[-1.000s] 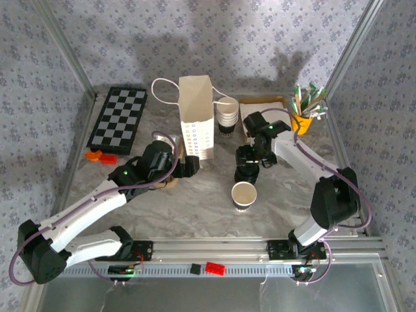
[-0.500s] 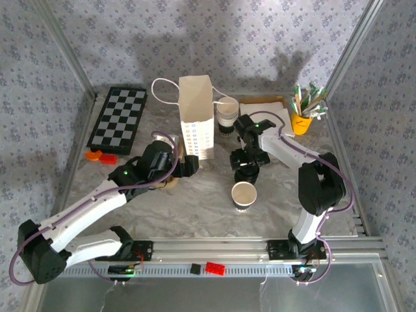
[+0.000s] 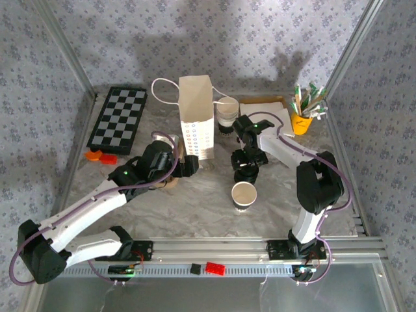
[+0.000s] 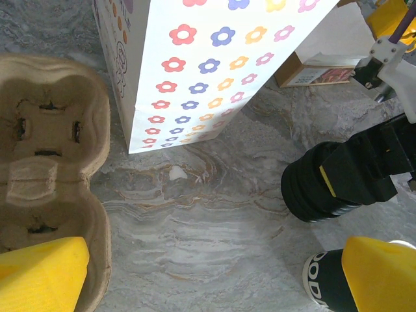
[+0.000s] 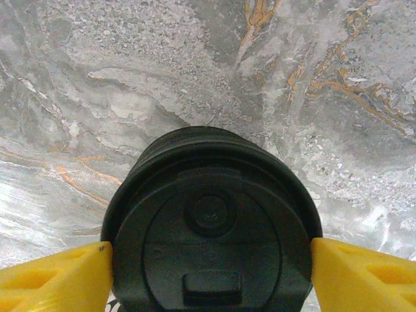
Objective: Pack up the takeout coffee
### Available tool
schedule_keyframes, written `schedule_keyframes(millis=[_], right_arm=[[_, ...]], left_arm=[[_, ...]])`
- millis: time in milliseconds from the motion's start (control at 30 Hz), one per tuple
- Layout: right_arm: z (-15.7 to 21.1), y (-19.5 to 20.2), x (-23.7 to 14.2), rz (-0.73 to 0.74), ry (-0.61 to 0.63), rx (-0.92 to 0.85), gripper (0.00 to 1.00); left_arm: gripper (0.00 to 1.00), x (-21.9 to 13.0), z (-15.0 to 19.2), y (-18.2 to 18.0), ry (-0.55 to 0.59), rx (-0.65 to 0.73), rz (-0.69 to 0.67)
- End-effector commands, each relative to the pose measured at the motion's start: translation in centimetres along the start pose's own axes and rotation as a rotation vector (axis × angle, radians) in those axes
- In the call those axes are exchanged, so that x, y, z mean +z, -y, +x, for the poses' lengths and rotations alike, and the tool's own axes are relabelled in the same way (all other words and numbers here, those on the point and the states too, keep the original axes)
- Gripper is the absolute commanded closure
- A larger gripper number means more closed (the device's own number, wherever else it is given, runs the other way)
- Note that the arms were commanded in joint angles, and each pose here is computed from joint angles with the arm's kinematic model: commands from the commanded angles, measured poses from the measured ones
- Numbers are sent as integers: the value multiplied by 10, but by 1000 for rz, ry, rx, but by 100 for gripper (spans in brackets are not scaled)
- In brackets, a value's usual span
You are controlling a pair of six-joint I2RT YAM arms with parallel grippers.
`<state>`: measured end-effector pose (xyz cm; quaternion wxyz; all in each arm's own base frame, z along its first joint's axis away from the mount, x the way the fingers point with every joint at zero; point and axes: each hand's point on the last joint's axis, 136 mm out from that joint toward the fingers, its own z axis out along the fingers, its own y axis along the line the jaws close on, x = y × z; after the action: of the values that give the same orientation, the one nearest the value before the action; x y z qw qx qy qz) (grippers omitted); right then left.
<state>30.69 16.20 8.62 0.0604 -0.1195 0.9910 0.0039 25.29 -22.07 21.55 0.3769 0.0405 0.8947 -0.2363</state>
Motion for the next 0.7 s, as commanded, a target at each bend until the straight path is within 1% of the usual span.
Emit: schedule_keyframes(millis=[0,67,100,167,233,400,667], right_arm=[[1,2,2,21,-23,-21,21],[1,4,2,29,-22,-23,18],[1,4,2,31,-24,-25,18],[0,5,1,32,-25,-26,23],[-1,5,-3,32,-17,-25,24],[-6,5,-21,-7,27,0,25],[-11,16,-45,-49,68,63,24]], left_arm=[[0,-2,-4,2,13,8,0],[0,-2,-4,3,14,7,1],[0,-2,-4,3,13,6,2],[0,-2,-4,2,13,6,1],[0,-2,-4,3,12,7,2],[0,-4,-5,3,15,5,5],[0,-6,-8,10,19,-15,36]])
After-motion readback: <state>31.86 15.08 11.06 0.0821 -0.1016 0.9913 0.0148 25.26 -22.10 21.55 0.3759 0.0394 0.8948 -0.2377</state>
